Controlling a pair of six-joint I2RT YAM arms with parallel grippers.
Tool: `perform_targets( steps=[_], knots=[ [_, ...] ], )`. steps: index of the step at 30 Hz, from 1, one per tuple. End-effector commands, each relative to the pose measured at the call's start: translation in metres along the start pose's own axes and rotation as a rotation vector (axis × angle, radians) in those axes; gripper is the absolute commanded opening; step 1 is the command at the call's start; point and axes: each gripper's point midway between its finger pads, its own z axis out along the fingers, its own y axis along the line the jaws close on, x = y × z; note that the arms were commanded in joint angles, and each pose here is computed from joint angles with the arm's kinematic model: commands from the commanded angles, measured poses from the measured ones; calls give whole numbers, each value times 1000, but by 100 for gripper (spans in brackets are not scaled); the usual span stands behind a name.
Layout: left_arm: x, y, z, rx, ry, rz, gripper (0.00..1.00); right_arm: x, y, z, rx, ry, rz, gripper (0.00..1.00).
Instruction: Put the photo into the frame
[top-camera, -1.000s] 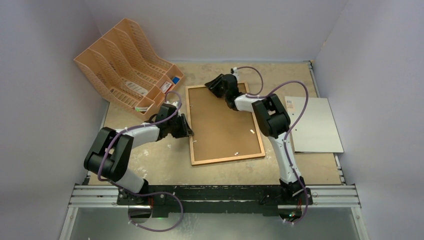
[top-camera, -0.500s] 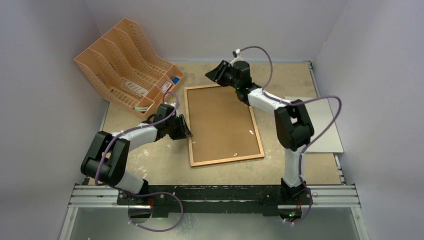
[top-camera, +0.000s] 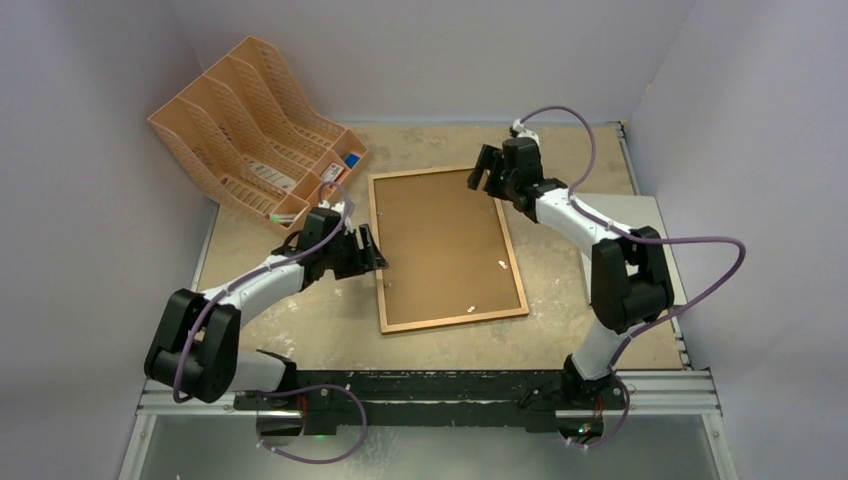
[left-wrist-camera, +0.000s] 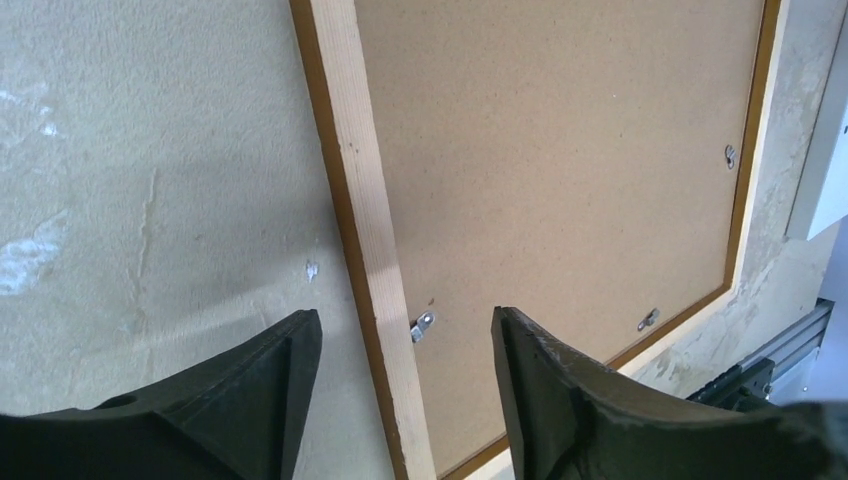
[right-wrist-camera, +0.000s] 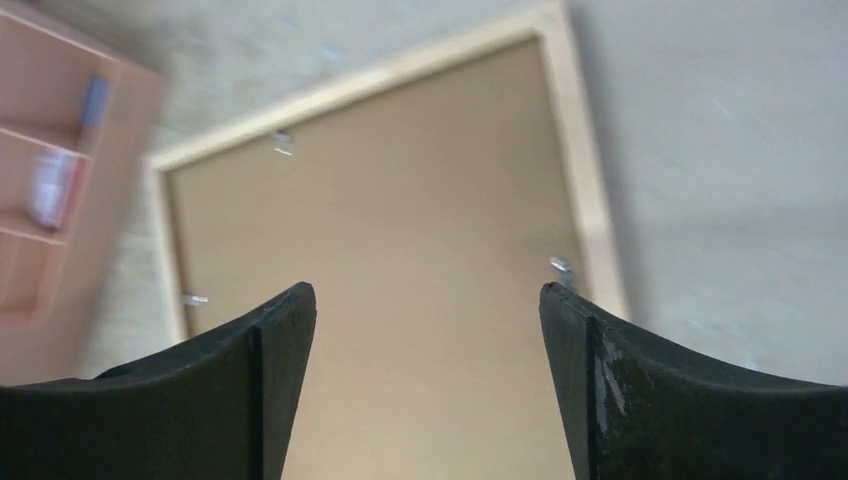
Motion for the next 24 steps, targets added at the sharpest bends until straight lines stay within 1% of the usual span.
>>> perform_targets(
  steps=[1,5,8,10,13,16,21,24],
  knots=[
    [-6,-3,-14,10,-41,39,67,17,-60,-5,180,51,-62,87],
    [-13,-4,-23,5,-94,41,67,37,-94,13,274,132,-89,88],
    [-17,-6,-23,12,-117,25,67,49,-99,24,267,189,-140,88],
    [-20,-12,-21,31,-108,29,67,52,-98,30,245,200,-166,87],
    [-22,-15,-18,42,-91,35,66,57,-107,36,280,232,-204,85],
    [-19,-11,-17,31,-89,34,65,61,-112,39,300,249,-222,81],
    [-14,-8,-15,28,-83,26,65,65,-116,43,309,256,-218,68],
    [-13,-6,-15,23,-80,29,65,67,-117,43,309,265,-226,65]
  ],
)
